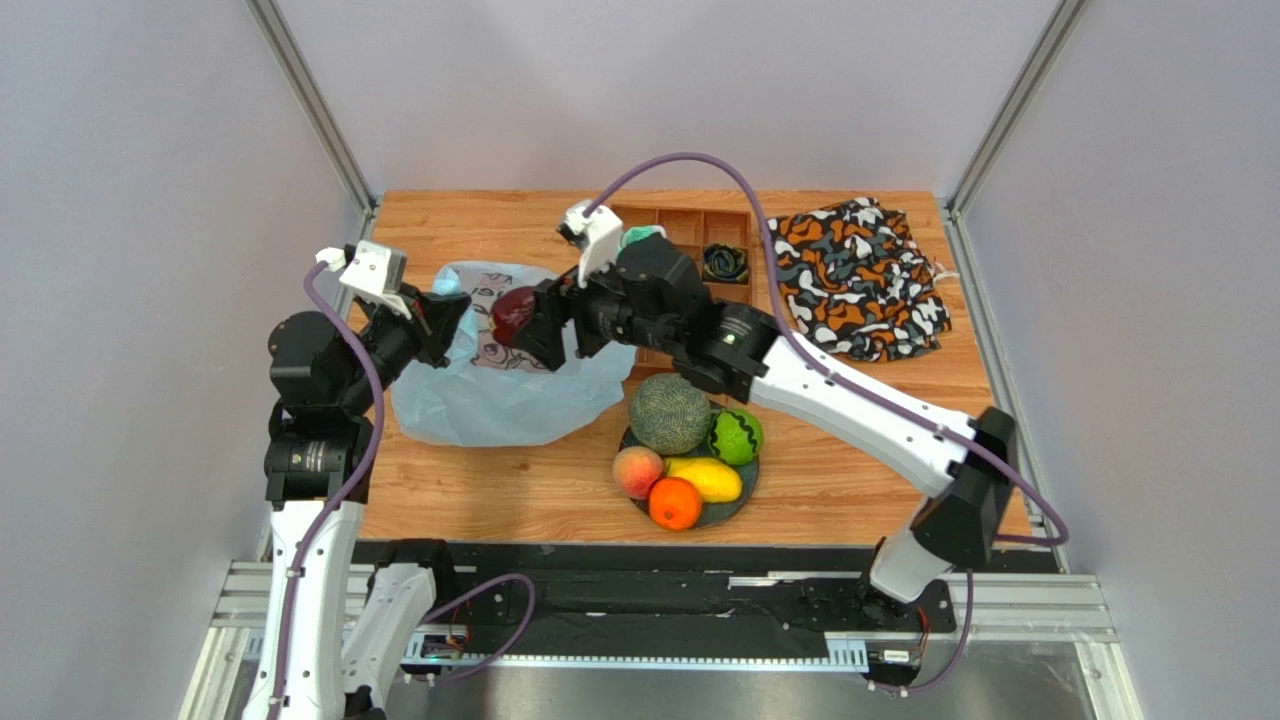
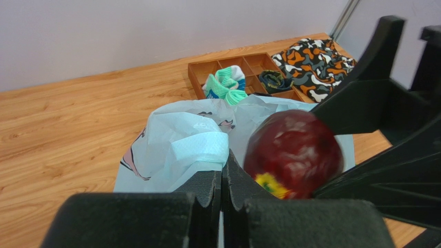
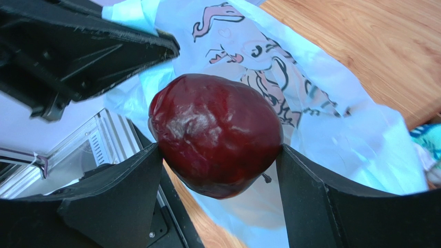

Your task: Place the fruits into the plastic bag

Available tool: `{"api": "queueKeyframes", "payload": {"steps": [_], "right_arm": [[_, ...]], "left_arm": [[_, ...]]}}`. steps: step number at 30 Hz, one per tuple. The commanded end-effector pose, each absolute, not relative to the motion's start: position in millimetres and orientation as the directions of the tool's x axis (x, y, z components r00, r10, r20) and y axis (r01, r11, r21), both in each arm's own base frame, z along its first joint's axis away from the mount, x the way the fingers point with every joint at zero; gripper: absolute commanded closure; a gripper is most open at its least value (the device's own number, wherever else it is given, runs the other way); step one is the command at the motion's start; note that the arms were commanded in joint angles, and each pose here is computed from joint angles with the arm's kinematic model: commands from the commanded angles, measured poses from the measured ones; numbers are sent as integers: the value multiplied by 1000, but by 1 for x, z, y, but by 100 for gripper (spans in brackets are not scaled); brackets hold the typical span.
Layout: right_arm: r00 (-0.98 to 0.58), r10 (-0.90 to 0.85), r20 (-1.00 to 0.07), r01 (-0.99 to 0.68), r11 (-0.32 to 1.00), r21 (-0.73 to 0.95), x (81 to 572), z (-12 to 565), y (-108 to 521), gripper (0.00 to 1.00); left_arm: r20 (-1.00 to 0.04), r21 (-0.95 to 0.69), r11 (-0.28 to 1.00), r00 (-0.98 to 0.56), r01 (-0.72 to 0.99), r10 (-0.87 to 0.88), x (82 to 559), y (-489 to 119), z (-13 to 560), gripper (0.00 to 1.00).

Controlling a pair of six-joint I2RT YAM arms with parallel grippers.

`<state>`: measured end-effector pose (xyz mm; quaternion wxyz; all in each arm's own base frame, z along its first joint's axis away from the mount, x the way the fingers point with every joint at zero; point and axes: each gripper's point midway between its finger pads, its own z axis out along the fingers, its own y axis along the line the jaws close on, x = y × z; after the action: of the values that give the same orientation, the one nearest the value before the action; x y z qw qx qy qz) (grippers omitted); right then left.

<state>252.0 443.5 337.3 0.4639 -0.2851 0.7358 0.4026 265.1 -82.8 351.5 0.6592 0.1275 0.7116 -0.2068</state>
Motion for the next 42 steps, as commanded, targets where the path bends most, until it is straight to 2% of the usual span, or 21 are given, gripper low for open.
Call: {"api": "queueKeyframes", "payload": {"steps": [1, 16, 24, 30, 36, 39, 42], "right_arm": [[-421, -98, -902, -823, 461, 334, 258, 333, 471, 59], [-619, -281, -733, -713, 592, 375, 294, 193, 491, 60], [-659, -351, -665, -594, 785, 175, 339, 116, 437, 60], [-699, -328, -635, -524, 839, 144, 362, 92, 403, 60], [-706, -335, -624, -517, 846, 132, 363, 89, 397, 59], [-707, -331, -625, -521, 841, 145, 362, 92, 399, 55], [-707, -332, -625, -539, 825, 171, 358, 98, 403, 44]], "left_arm": [[-993, -119, 868, -75, 482, -94, 264, -88, 358, 100], [-993, -115, 874, -77, 471, -89, 264, -86, 357, 100], [-994, -106, 899, -74, 425, -82, 266, -77, 357, 100], [-994, -103, 911, -76, 398, -79, 267, -73, 357, 100], [-993, -109, 909, -84, 402, -82, 268, -74, 355, 100], [-993, -110, 907, -83, 406, -83, 268, -74, 354, 100], [-993, -111, 905, -87, 411, -83, 268, -75, 354, 100]]}}
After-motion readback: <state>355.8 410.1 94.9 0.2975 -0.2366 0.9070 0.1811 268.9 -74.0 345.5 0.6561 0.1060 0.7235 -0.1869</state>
